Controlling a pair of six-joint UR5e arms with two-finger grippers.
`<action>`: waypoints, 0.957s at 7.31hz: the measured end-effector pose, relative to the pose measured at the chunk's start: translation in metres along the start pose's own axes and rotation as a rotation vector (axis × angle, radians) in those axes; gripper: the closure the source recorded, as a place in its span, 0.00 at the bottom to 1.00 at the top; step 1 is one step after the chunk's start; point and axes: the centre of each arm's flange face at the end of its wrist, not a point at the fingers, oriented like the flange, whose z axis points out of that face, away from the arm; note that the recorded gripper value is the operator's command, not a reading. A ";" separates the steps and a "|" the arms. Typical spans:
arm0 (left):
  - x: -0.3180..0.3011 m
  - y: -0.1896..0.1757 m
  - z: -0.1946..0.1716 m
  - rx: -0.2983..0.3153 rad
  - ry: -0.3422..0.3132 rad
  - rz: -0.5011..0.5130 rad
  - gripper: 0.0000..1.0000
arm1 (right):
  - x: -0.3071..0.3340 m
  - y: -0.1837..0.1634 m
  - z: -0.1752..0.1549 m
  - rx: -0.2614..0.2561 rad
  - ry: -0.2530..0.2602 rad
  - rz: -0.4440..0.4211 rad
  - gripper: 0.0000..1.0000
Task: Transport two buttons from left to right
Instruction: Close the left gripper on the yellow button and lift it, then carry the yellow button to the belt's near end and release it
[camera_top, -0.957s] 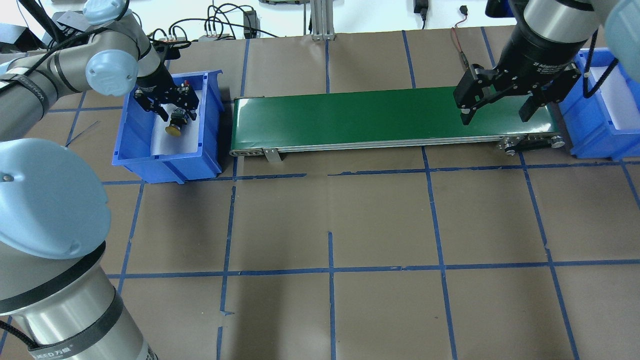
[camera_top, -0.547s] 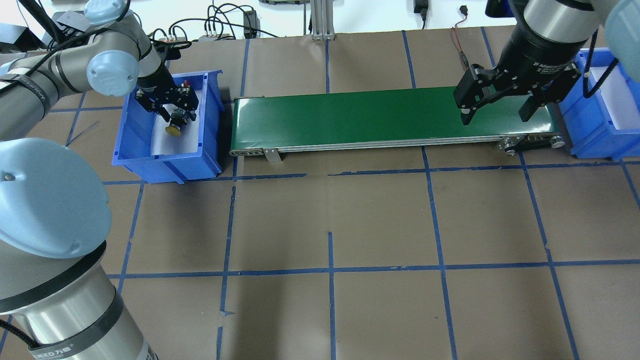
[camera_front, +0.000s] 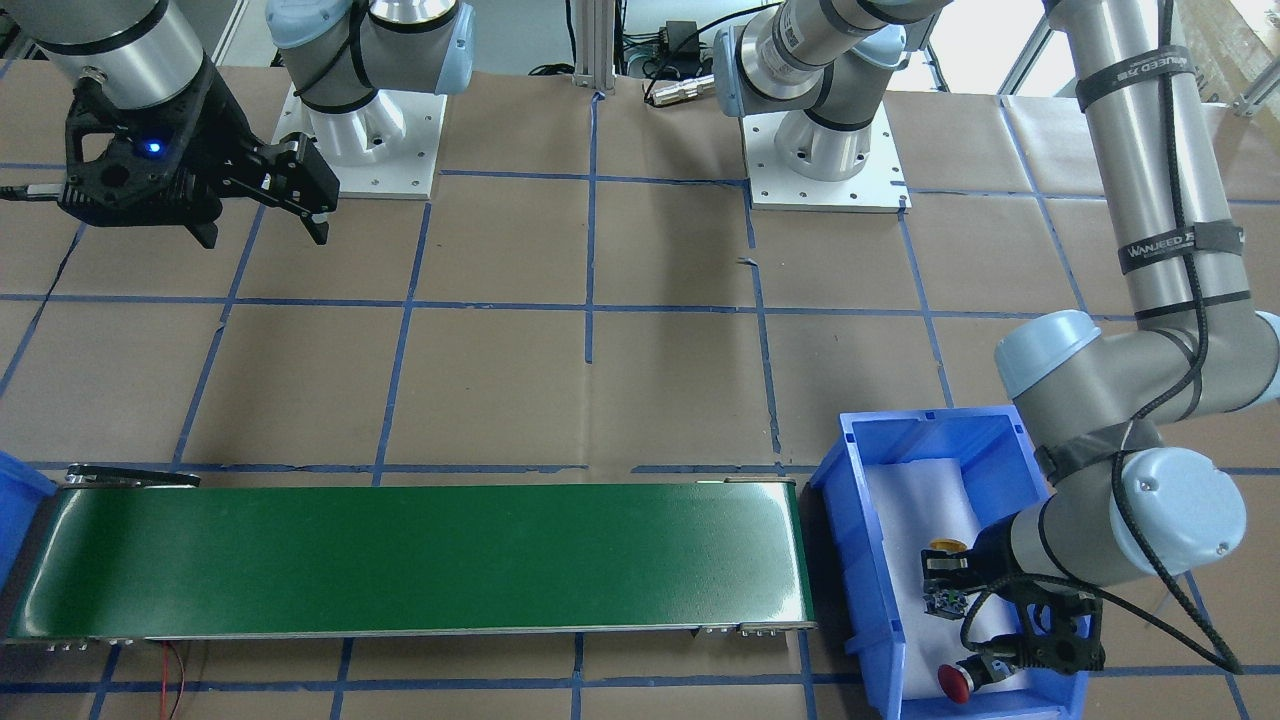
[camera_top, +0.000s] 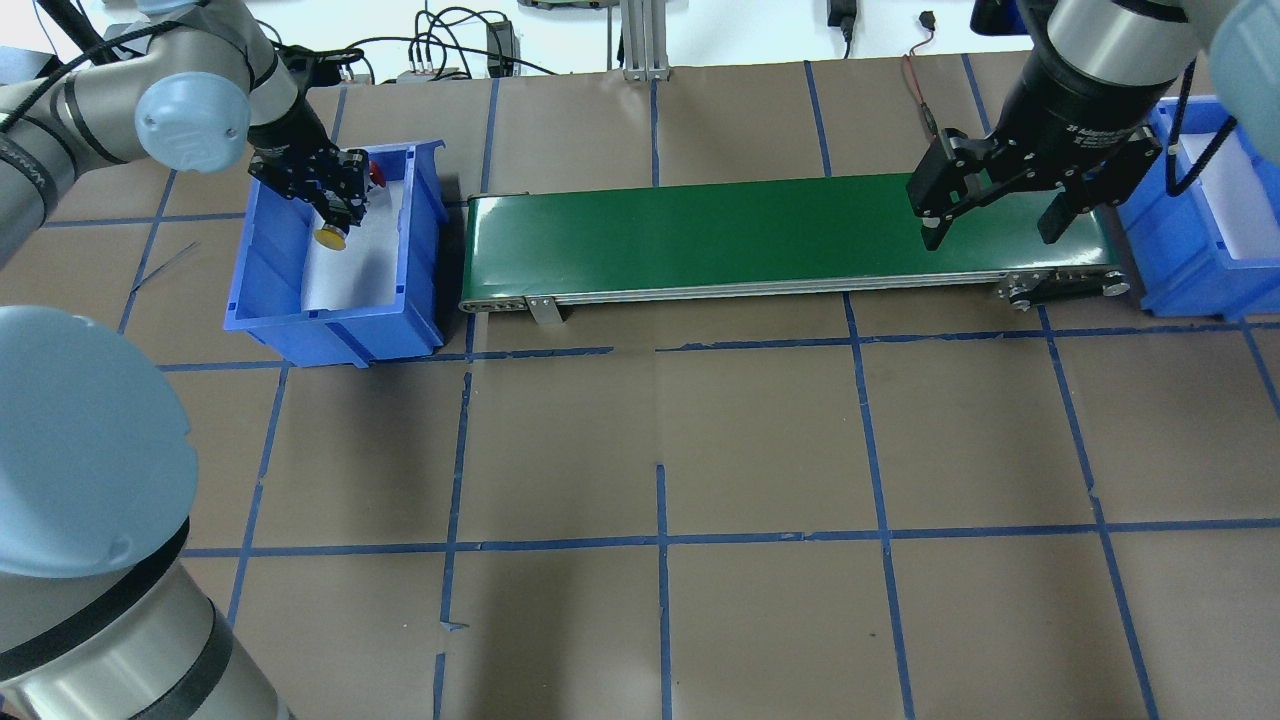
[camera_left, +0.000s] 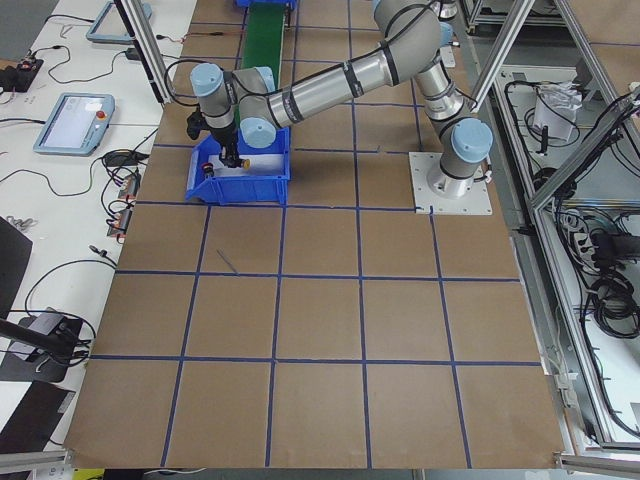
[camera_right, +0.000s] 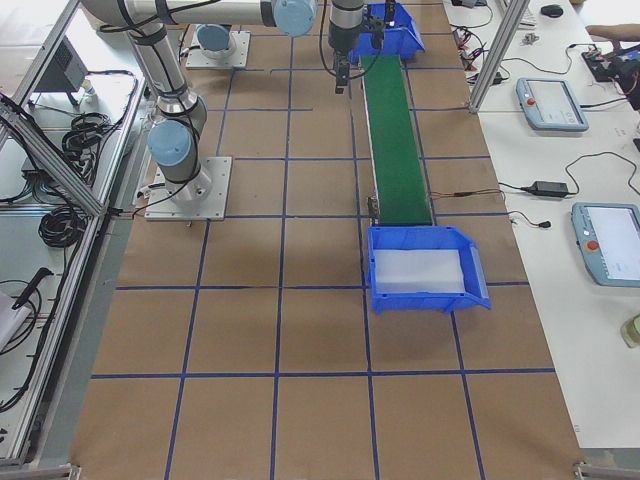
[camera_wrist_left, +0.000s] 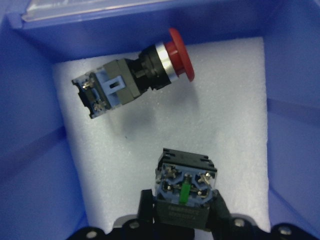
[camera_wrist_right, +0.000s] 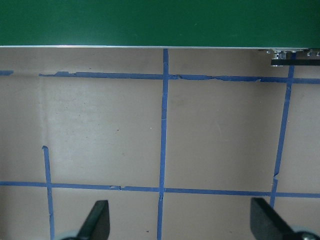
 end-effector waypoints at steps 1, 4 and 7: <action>0.002 0.008 -0.025 0.015 -0.006 -0.001 0.77 | 0.000 0.000 0.000 0.000 -0.001 0.000 0.00; 0.026 0.054 -0.129 0.051 -0.026 -0.005 0.77 | 0.000 0.000 0.000 0.000 0.000 0.000 0.00; 0.107 0.079 -0.169 0.097 -0.028 -0.073 0.77 | 0.000 0.000 0.000 0.000 0.000 0.000 0.00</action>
